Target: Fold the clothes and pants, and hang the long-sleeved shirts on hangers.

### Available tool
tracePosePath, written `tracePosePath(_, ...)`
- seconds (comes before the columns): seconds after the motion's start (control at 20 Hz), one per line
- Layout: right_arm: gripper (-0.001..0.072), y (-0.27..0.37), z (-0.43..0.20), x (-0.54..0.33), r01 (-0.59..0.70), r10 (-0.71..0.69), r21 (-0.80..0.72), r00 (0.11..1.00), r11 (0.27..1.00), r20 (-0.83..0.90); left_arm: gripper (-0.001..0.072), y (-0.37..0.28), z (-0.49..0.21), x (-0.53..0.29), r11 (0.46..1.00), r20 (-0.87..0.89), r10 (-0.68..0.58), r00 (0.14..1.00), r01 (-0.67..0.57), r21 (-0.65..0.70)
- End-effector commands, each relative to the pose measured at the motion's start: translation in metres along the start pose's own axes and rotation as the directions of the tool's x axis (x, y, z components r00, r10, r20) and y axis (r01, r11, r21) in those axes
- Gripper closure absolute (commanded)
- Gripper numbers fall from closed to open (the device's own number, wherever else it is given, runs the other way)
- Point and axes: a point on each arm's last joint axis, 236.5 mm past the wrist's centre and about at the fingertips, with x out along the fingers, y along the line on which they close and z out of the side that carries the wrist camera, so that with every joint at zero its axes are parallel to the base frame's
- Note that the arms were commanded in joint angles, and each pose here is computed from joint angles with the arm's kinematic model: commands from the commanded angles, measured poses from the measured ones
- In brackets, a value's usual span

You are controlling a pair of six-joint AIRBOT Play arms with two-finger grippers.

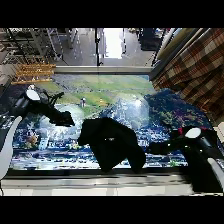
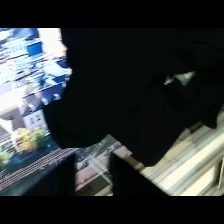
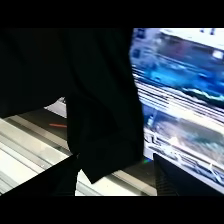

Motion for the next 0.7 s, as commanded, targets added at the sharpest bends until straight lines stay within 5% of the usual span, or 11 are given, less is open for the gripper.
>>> tracePosePath(0.0,0.0127,0.014,0.0,0.033,0.033,-0.032,-0.116,0.999,0.993,0.011,0.0612,-0.02,0.007,0.011,0.988,0.009,-0.071,0.997,0.069,0.14)
tracePosePath(0.05,0.0127,0.013,0.002,0.039,0.06,-0.058,-0.142,0.998,0.988,0.017,0.0477,-0.02,0.013,0.02,0.986,0.023,-0.063,0.998,0.059,0.153)
tracePosePath(0.1,0.0126,0.01,0.005,0.043,0.089,-0.086,-0.157,0.996,0.984,0.025,0.026,-0.019,0.019,0.031,0.986,0.032,-0.05,0.998,0.044,0.16)
tracePosePath(0.15,0.0125,0.004,0.008,0.046,0.121,-0.118,-0.162,0.993,0.979,0.03,0.02,-0.016,0.022,0.042,0.986,0.027,-0.032,0.999,0.027,0.165)
tracePosePath(0.45,0.0099,-0.008,0.021,0.047,0.202,-0.189,-0.189,0.978,0.961,0.083,0.0206,0.016,0.013,0.106,0.993,-0.083,0.03,0.996,-0.02,0.119)
tracePosePath(0.5,0.0288,-0.006,0.025,0.049,0.211,-0.194,-0.204,0.976,0.956,0.098,0.0221,0.014,0.016,0.112,0.994,-0.072,0.012,0.997,-0.004,0.108)
tracePosePath(0.55,0.0598,-0.003,0.03,0.049,0.22,-0.198,-0.221,0.973,0.95,0.12,0.0475,0.01,0.019,0.116,0.994,-0.061,-0.003,0.998,0.009,0.105)
tracePosePath(0.6,0.0672,-0.001,0.037,0.049,0.23,-0.2,-0.233,0.969,0.945,0.145,0.0701,0.006,0.022,0.116,0.994,-0.051,-0.015,0.999,0.02,0.11)
tracePosePath(0.65,0.0692,0.003,0.044,0.045,0.232,-0.198,-0.242,0.967,0.942,0.159,0.0699,0.0,0.025,0.113,0.993,-0.04,-0.036,0.999,0.04,0.109)
